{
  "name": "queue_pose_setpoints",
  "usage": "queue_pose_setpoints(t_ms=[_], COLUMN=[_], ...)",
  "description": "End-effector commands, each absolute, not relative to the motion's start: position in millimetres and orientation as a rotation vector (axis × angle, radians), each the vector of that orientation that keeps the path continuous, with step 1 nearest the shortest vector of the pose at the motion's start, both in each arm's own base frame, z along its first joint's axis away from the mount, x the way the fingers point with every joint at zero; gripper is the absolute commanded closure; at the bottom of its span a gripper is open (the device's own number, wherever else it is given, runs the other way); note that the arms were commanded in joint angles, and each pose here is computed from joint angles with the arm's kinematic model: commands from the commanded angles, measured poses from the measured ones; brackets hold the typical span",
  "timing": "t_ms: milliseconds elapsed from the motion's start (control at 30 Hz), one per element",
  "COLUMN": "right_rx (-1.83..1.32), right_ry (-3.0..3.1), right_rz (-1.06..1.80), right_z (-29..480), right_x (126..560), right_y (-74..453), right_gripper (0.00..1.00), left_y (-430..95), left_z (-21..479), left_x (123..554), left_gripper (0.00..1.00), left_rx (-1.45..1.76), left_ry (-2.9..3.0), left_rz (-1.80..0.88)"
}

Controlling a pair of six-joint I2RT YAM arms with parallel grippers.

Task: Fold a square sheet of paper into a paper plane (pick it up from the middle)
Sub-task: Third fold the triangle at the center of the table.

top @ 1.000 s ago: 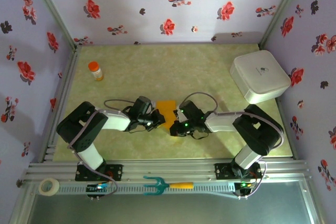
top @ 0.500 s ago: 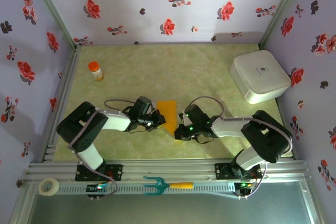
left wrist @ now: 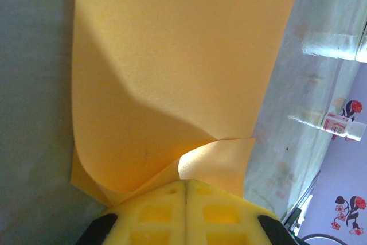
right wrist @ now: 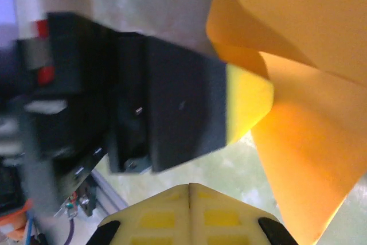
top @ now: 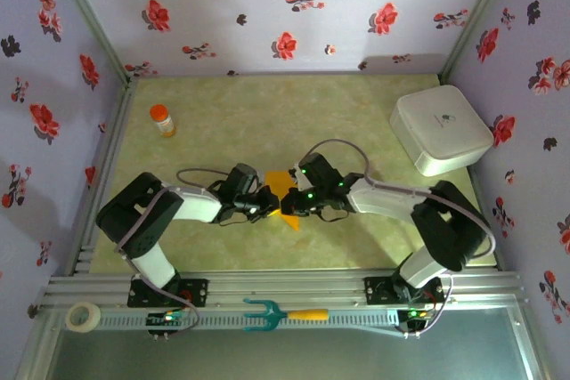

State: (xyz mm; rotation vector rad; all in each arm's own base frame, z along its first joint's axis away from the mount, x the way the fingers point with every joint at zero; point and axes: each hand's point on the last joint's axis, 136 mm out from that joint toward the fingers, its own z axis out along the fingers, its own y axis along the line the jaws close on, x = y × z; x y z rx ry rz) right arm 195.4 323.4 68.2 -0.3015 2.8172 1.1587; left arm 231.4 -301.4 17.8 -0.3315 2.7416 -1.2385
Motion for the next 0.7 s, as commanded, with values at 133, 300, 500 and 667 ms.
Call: queue_pose_setpoints(t_ms=[133,300,500,667], right_rx=[-0.239,-0.190,-0.127,-0.102], right_ry=[2.901,2.956,2.969,3.019], right_rz=[1.076,0.974,1.017,0.946], right_z=[40,18,10,-4], right_x=[204,202,198,188], right_y=[323,306,298,284], right_gripper=[0.94,0.94,0.94,0.94], left_y=[-295,-295,-296,-302], left_z=[9,10,11,20], left_x=[229,229,230,233], left_gripper=[1.00,1.00,1.00,1.00], left_rx=[-0.341,-0.338,-0.333,-0.295], left_ry=[2.762,2.759,2.756,2.736], left_rz=[-1.178,-1.183,-1.189,-1.220])
